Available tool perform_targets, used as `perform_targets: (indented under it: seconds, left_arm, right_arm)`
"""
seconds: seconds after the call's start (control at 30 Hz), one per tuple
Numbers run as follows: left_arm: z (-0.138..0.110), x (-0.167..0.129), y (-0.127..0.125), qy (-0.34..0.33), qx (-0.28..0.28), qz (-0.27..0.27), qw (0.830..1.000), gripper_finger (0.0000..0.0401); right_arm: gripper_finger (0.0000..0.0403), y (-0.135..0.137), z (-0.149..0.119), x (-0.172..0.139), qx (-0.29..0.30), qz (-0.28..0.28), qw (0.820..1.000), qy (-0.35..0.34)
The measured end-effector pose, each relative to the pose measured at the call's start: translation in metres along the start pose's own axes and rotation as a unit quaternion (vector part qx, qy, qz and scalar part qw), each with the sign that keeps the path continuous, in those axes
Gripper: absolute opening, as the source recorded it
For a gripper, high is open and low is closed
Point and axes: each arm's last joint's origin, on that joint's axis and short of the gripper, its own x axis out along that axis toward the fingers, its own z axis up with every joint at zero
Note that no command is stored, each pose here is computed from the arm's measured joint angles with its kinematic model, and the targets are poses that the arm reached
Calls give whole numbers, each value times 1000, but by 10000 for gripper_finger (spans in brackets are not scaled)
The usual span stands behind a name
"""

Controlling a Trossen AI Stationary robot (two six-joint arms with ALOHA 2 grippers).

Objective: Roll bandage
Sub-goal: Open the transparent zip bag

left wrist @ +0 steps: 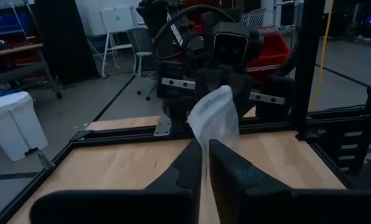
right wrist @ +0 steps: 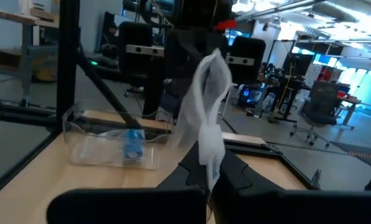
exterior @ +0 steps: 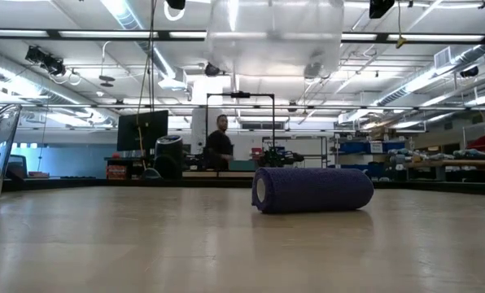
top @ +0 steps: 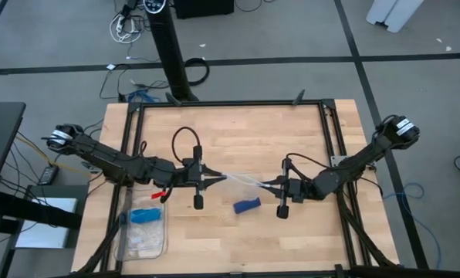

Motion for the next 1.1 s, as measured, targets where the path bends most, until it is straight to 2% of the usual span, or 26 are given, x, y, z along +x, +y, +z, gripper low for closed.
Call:
perform_targets:
  seconds: [0.3,0.5,0.63,0.8,0.97,1.1]
  left_arm:
    - [2,-1,-1,-10,-19,-3,1000,69]
    - [5,-1,-4,-27,-42,-49,998,71]
    - [5,0,-3,-25,-60,-57,996,71]
    - [3,0,-4,-15,-57,-57,997,53]
    - [3,0,-4,-15,-45,-56,997,10]
    - [0,2,-5,-8,-40,-65,997,6]
  right_arm:
    - [1,1,5,-7,-12,10,1000,3]
    - [1,1,1,-8,-12,16,1000,24]
    - [0,2,0,-8,-9,19,999,30]
    - [0,2,0,-8,-8,20,999,29]
    - [0,2,5,-4,-8,27,999,31]
    - [0,1,12,4,-15,36,998,45]
